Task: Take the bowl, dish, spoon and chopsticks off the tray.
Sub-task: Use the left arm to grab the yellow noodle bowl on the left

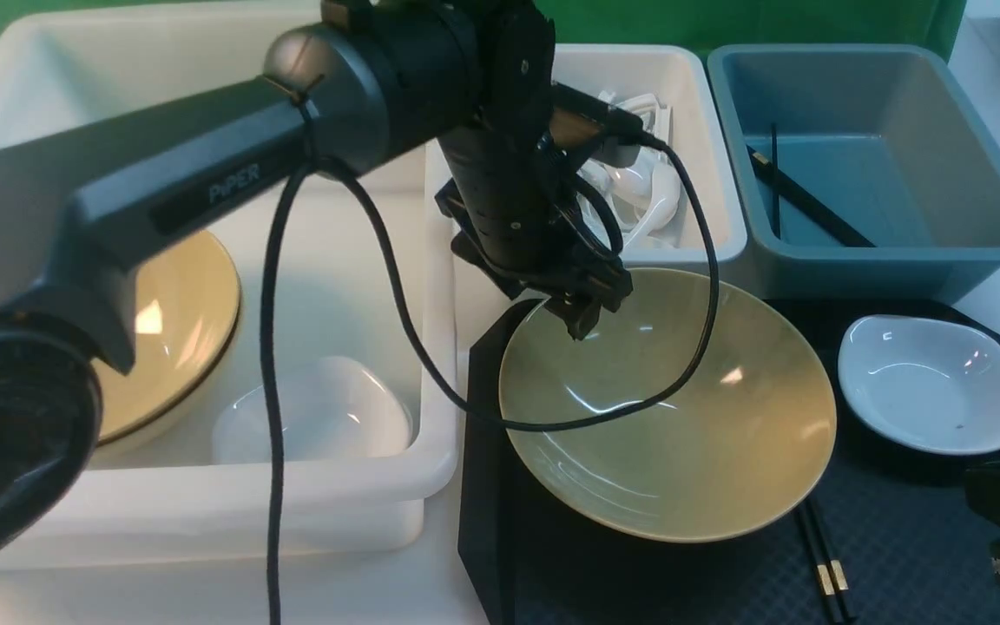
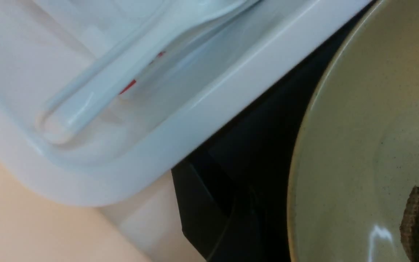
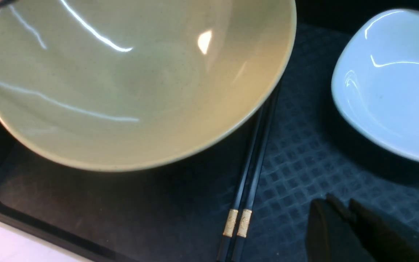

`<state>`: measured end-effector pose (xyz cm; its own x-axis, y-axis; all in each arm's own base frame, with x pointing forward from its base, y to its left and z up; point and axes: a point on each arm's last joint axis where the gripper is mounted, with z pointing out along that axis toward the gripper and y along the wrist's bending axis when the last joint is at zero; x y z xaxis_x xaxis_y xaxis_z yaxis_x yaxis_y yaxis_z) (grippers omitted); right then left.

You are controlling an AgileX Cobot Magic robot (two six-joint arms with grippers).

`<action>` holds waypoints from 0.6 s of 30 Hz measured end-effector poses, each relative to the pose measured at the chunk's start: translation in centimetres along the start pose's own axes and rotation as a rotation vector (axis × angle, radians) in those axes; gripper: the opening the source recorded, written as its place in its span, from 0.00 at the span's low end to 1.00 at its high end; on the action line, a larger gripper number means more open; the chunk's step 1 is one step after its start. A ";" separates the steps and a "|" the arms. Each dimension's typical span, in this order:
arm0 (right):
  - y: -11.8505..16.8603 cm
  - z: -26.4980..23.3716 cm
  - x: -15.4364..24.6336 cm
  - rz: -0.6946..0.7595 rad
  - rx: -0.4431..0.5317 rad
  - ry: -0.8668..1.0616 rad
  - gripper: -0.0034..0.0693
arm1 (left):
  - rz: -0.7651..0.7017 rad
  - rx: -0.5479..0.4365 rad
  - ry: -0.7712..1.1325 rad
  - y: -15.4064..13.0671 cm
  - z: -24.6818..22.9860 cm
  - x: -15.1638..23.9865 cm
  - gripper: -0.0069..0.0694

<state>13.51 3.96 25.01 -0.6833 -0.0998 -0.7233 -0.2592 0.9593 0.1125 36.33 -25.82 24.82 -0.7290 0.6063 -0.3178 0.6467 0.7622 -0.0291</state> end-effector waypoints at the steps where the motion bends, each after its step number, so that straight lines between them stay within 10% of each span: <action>1: 0.0 0.0 0.0 0.001 0.000 0.000 0.18 | -0.002 0.002 0.013 -0.1 0.6 0.0 0.74; 18: 0.0 0.0 0.0 0.002 -0.001 -0.004 0.21 | -0.058 0.082 0.081 -0.7 2.7 0.2 0.61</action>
<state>13.53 3.97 25.04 -0.6815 -0.0965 -0.7254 -0.2581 0.9593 0.1149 36.35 -26.80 22.24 -0.7796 0.5803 -0.2357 0.6163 0.7777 -0.1239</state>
